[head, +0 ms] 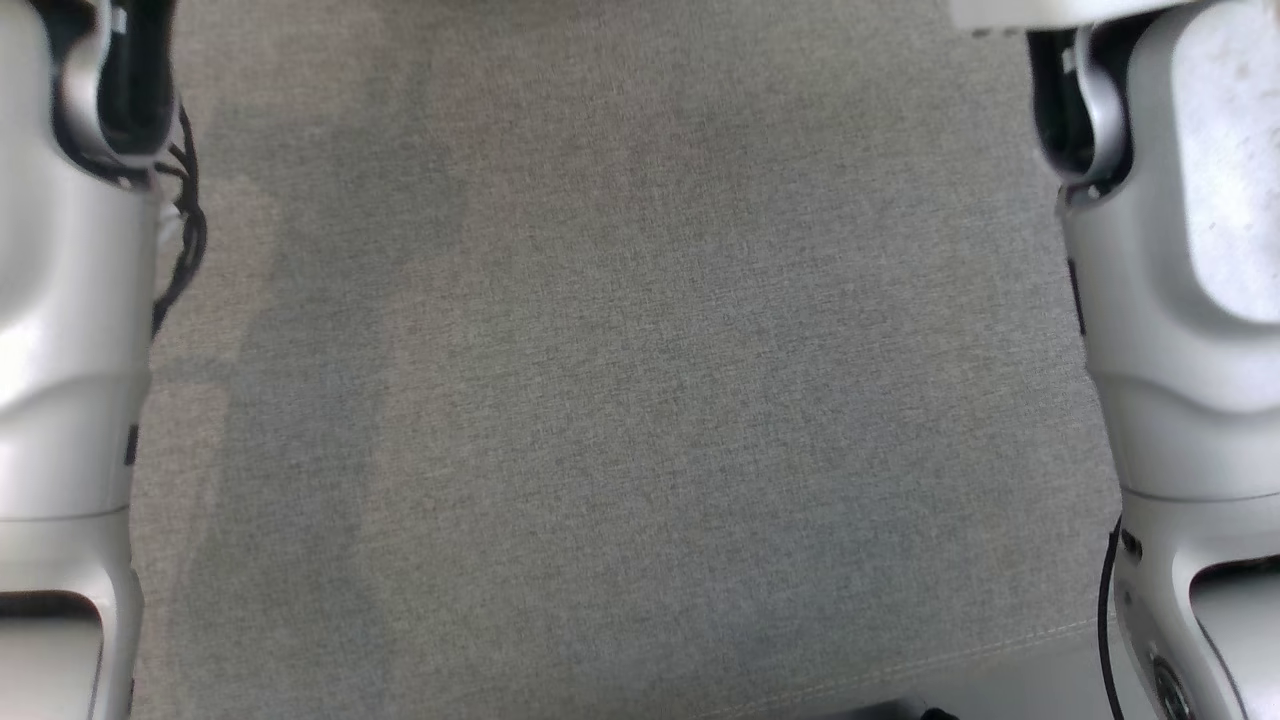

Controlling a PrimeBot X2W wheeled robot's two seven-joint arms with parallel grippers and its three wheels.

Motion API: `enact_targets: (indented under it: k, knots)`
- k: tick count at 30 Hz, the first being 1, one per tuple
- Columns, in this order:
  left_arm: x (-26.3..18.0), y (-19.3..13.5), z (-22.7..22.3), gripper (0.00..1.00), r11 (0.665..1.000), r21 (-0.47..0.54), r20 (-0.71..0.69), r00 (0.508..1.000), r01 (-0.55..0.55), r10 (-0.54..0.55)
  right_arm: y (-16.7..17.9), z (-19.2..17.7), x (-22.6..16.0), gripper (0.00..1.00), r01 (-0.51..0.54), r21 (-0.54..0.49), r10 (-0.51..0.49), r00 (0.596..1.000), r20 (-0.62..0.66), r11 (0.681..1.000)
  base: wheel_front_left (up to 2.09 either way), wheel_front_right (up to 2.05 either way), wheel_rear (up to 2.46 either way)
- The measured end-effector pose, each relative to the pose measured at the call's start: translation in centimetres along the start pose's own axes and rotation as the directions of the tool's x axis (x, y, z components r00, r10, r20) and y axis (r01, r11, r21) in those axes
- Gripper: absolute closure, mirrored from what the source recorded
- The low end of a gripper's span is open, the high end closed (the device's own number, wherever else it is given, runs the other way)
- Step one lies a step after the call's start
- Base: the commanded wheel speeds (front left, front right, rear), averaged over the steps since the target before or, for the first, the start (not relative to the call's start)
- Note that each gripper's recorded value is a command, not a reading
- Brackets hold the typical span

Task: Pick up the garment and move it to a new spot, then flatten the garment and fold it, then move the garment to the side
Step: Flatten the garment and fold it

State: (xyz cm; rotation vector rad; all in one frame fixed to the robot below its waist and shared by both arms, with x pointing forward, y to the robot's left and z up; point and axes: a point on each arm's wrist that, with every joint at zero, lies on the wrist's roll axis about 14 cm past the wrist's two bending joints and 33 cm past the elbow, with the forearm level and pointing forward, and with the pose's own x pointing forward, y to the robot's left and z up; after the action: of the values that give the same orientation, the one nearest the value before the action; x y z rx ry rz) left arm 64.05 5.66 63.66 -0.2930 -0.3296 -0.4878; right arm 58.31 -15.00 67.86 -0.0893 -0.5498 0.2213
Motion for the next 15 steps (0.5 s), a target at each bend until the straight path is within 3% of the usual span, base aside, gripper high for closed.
enact_targets:
  k: [1,2,6,9,15]
  knots:
    - [-1.5,0.9,-4.9,1.0,0.999,-0.036,-0.08,0.996,-0.028,0.025,0.3,-4.0,-2.0,1.0,0.002,0.025,0.001,0.995,-0.095,1.0,0.0,0.0,0.0]
    - [-2.6,1.1,-7.3,1.0,0.998,-0.054,-0.123,0.992,-0.039,0.032,0.4,-5.8,-3.0,1.0,0.005,0.033,-0.001,0.991,-0.137,0.999,0.0,0.0,0.0]
    - [-6.2,0.8,-13.0,1.0,0.987,-0.149,-0.214,0.976,-0.066,0.033,0.3,-10.4,-6.7,1.0,0.044,0.084,-0.021,0.967,-0.253,0.996,0.0,0.0,0.0]
    - [-8.5,1.3,-14.1,1.0,0.977,-0.188,-0.235,0.971,-0.099,0.053,0.1,-11.6,-8.6,1.0,0.069,0.103,-0.037,0.958,-0.283,0.992,0.0,0.0,0.0]
    - [-12.4,0.8,-12.0,1.0,0.974,-0.196,-0.2,0.977,-0.109,0.069,-0.1,-11.1,-11.3,1.0,0.099,0.134,-0.055,0.954,-0.295,0.986,0.0,0.0,0.0]
